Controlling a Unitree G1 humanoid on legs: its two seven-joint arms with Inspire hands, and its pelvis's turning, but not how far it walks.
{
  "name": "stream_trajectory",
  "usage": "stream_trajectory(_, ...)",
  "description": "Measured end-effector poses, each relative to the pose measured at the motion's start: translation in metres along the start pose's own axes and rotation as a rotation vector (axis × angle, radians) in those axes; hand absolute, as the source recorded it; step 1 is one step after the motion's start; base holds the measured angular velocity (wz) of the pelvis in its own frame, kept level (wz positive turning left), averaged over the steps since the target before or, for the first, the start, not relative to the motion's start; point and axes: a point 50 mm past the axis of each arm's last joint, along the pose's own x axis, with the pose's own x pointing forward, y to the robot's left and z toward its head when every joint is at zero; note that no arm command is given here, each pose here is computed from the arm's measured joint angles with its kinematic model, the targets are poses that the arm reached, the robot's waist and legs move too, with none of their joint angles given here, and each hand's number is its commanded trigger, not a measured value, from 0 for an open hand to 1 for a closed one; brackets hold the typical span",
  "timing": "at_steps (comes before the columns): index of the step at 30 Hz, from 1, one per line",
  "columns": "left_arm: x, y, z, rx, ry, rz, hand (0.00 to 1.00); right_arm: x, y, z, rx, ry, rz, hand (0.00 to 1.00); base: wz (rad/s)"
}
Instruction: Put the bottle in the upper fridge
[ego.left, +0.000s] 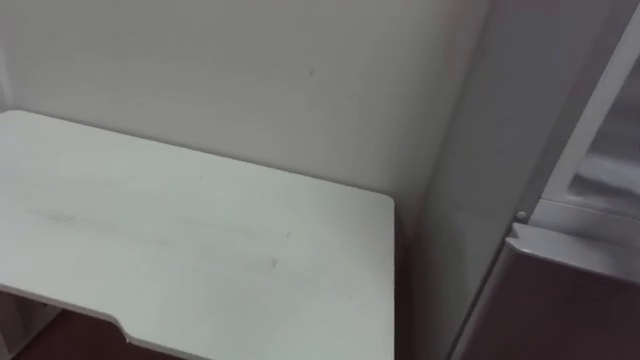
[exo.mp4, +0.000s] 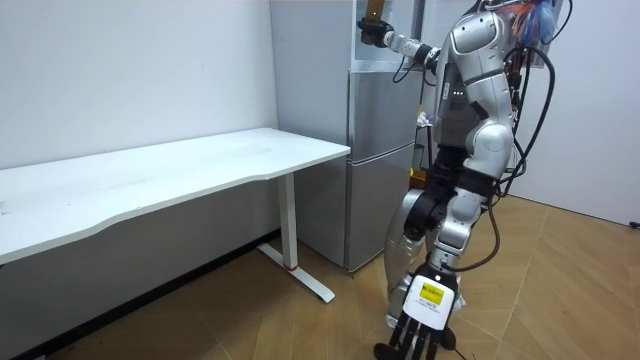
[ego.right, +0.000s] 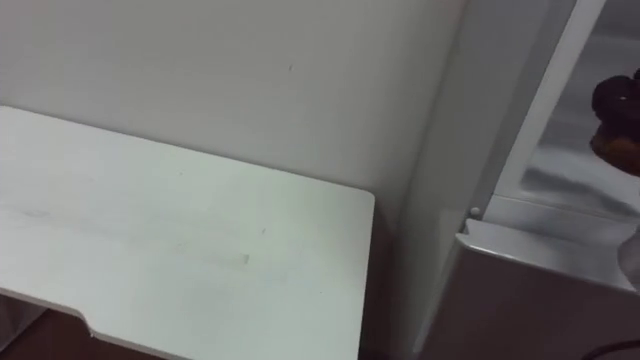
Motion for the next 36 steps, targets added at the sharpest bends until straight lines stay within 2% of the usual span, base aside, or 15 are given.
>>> stream_trajectory(8, 0.0, 0.002, 0.004, 0.0, -0.005, 0.016, 0.0, 0.009, -0.022, -0.026, -0.045, 0.144, -0.096, 1.0, 0.0)
stream_trajectory(12, 0.0, 0.006, -0.001, 0.01, 0.017, 0.023, 0.0, 0.014, -0.018, -0.025, -0.061, 0.16, -0.107, 1.0, 0.01)
stream_trajectory(17, 0.001, 0.012, 0.0, 0.028, 0.011, 0.033, 0.0, 0.011, -0.006, -0.031, -0.115, 0.162, -0.042, 1.0, 0.12)
stream_trajectory(24, 0.001, 0.011, -0.002, 0.054, 0.029, 0.027, 0.0, 0.017, 0.0, -0.029, -0.136, 0.169, -0.027, 1.0, 0.12)
stream_trajectory(25, 0.001, 0.011, -0.002, 0.059, 0.026, 0.024, 0.0, 0.018, 0.0, -0.03, -0.141, 0.174, -0.03, 0.85, 0.06)
stream_trajectory(27, 0.001, 0.01, 0.0, 0.071, 0.02, 0.018, 0.0, 0.019, 0.001, -0.031, -0.149, 0.176, -0.031, 0.4, 0.05)
stream_trajectory(28, 0.001, 0.009, 0.0, 0.071, 0.019, 0.018, 0.0, 0.019, 0.0, -0.031, -0.15, 0.176, -0.032, 0.28, 0.0)
stream_trajectory(29, 0.001, 0.009, 0.0, 0.071, 0.019, 0.018, 0.0, 0.019, 0.0, -0.031, -0.15, 0.175, -0.033, 0.0, 0.0)
stream_trajectory(36, 0.002, 0.013, 0.002, 0.074, 0.007, 0.025, 0.0, 0.022, -0.008, -0.028, -0.168, 0.161, -0.058, 0.0, 0.0)
